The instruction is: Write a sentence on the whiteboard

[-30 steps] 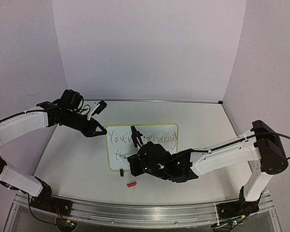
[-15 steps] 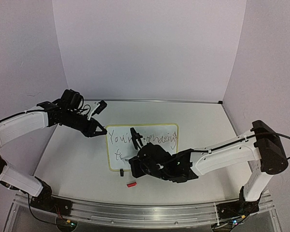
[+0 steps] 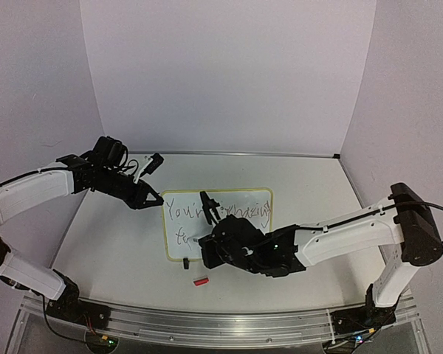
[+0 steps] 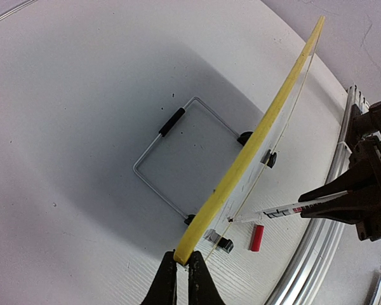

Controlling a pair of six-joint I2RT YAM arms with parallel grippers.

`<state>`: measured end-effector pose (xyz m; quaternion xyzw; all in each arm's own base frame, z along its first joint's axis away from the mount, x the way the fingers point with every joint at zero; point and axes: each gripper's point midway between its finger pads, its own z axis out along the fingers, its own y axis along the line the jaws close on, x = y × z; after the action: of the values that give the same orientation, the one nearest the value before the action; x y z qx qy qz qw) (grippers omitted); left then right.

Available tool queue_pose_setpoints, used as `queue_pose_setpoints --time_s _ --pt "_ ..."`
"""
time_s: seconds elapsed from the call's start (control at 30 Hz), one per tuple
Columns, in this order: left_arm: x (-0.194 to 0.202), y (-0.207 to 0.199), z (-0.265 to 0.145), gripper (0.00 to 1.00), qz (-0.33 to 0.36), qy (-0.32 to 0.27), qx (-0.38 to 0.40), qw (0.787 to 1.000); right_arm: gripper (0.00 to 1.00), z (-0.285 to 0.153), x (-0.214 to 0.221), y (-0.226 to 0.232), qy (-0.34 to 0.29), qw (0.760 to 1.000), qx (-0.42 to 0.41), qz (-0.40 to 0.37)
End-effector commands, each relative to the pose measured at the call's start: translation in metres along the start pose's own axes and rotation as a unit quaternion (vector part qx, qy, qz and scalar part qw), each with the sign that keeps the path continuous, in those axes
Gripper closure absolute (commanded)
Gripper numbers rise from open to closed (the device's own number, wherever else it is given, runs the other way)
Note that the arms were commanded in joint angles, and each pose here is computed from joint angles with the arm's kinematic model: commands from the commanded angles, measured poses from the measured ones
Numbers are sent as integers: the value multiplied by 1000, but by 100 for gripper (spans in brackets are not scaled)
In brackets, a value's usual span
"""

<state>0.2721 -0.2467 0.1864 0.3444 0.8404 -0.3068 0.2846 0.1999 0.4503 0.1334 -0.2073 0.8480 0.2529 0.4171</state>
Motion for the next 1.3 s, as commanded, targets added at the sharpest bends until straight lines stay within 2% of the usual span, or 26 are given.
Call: queue_pose_setpoints --time_s 0.0,0.43,0.67,1.27 --pt "20 -2 10 100 -8 43 4 999 100 -9 -37 4 -43 999 4 8" --pt "19 -3 10 100 -8 43 4 999 100 -18 -38 11 -40 999 -27 13" --pt "20 -2 10 100 -9 44 4 999 100 -32 -26 -3 -32 999 -28 32" --pt "20 -2 11 100 -10 45 5 999 100 -9 -20 -12 -23 999 -9 42"
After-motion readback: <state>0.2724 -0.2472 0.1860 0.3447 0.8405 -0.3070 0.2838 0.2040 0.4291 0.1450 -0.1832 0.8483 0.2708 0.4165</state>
